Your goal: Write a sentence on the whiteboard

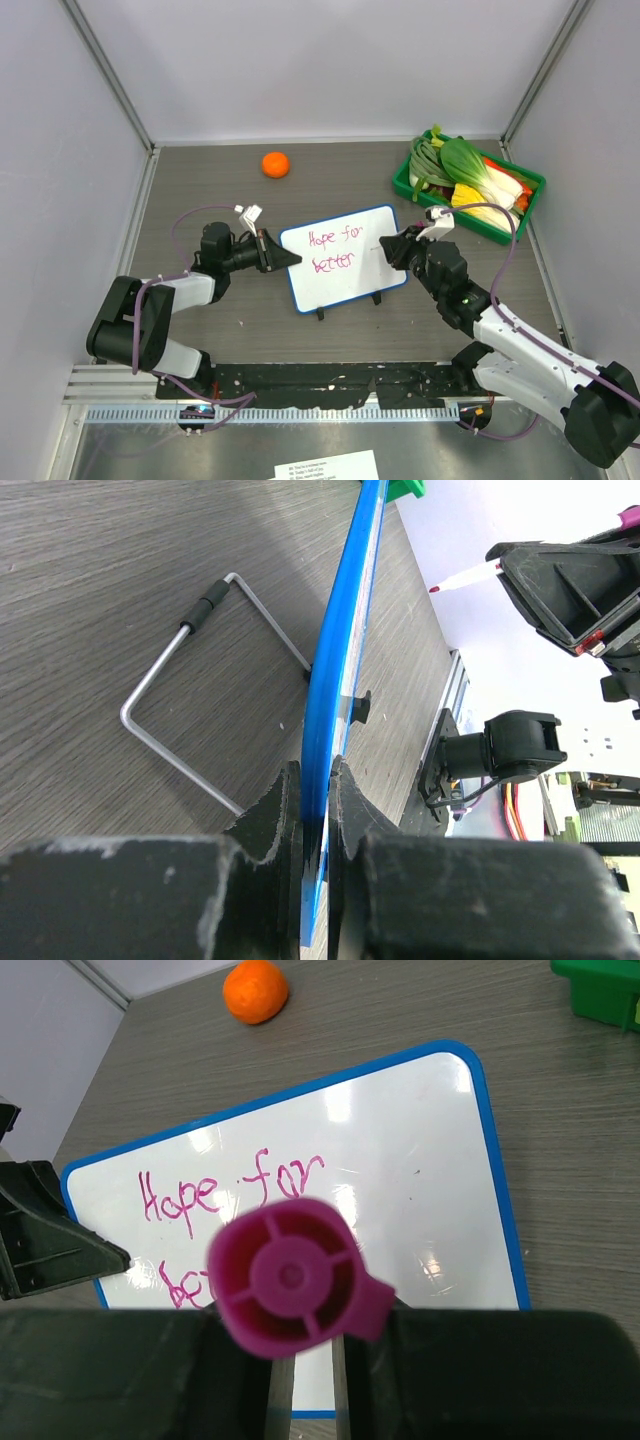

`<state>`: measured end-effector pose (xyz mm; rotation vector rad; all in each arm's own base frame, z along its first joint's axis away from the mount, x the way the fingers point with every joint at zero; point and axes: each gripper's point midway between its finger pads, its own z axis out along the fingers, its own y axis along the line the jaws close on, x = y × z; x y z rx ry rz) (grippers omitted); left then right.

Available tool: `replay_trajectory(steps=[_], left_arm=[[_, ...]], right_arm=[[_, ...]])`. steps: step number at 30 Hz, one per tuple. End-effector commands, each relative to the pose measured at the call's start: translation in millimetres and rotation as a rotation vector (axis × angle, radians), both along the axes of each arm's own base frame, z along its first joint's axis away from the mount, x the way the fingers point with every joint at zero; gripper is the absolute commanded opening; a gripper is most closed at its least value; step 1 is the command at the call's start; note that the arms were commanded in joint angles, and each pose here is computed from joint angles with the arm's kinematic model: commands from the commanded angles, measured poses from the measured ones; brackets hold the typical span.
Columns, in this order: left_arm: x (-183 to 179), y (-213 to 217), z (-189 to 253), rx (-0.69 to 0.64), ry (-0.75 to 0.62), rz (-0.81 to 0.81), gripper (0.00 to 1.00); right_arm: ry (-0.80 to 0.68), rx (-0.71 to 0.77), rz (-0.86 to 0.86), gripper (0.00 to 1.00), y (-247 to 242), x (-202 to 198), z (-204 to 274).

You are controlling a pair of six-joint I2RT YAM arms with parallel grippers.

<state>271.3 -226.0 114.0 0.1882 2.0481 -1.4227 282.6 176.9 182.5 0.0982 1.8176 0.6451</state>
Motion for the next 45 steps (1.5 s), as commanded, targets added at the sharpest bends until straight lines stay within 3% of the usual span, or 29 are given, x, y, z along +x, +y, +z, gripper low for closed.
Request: replay_trajectory(steps=[1, 45], left_arm=[[-1, 18, -55, 0.181, 0.078, 0.087, 0.0], [-2, 18, -55, 0.181, 0.08, 0.085, 0.0]], right_arm=[[-0.059, 0.022, 0.008, 0.01, 1, 2, 16], [0.011, 0.027, -0.062, 0.01, 7, 25, -16]])
